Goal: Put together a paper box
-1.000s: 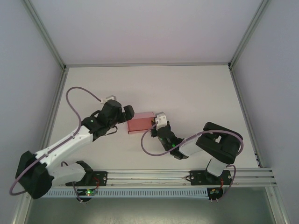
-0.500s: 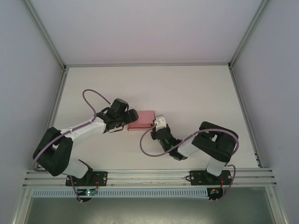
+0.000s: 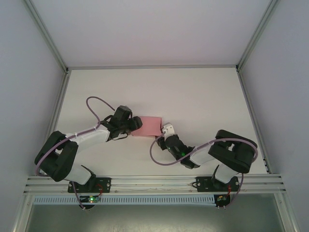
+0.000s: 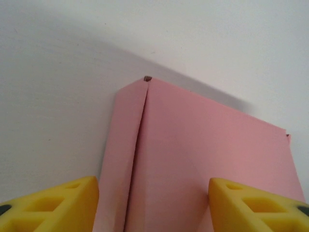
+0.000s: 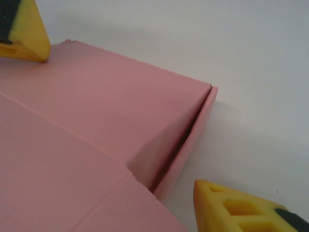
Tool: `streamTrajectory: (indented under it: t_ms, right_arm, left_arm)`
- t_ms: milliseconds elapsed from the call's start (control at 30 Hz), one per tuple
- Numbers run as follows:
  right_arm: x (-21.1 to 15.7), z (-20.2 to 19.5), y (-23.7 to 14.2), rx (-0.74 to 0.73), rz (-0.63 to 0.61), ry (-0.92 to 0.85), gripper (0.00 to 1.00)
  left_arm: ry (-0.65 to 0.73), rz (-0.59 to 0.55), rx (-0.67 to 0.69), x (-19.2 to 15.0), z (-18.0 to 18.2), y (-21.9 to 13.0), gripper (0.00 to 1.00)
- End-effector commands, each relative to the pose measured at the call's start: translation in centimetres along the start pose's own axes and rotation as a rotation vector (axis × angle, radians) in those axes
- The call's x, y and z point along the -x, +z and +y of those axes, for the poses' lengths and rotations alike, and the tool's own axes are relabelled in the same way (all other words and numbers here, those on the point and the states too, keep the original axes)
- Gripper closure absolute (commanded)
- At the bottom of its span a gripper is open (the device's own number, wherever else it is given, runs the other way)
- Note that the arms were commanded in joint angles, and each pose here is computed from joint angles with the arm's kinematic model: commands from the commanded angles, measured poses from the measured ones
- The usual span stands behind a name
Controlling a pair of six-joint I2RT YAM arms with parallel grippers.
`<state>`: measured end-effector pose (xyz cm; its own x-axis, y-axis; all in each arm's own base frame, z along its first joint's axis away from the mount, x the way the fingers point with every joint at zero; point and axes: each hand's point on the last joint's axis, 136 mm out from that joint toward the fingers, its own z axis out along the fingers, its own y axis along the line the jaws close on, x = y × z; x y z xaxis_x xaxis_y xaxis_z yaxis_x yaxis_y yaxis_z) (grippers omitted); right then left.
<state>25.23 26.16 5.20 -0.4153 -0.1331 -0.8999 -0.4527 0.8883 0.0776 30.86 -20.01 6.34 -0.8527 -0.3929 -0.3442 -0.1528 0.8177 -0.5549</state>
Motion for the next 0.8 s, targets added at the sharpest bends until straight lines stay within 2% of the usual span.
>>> streamTrajectory:
  t_ms: [0,167,267,367,467,600,667,767]
  right_arm:
    - [-3.9,0.1,-1.6,0.057,0.175,-0.049,0.46]
    - [-4.1,0.9,-3.8,0.142,0.253,-0.086,0.28]
    - [-3.1,1.2,-4.9,0.176,0.241,-0.097,0.15]
    - [-2.1,0.0,-5.7,0.142,0.192,-0.045,0.03]
    - [-0.6,-0.3,-6.5,0.159,0.135,0.020,0.02]
    - [0.7,-1.2,-6.8,0.149,0.109,0.074,0.02]
    - [1.1,-1.9,-6.6,0.134,0.116,0.111,0.02]
    - [1.1,-2.9,-6.0,0.136,0.165,0.205,0.02]
  left_arm:
    - [0.005,0.003,0.081,-0.6,2.8,0.5,0.39]
    - [0.033,0.009,0.110,-0.8,3.5,0.6,0.34]
    - [0.042,0.013,0.136,-1.0,4.1,0.8,0.34]
    - [0.055,0.031,0.124,-1.4,4.2,1.4,0.35]
    - [0.080,0.050,0.102,-1.6,3.7,1.8,0.36]
    - [0.108,0.059,0.087,-1.7,3.5,2.0,0.45]
    - [0.118,0.066,0.071,-1.8,3.2,2.1,0.50]
    - [0.126,0.072,0.026,-2.0,2.5,2.1,0.52]
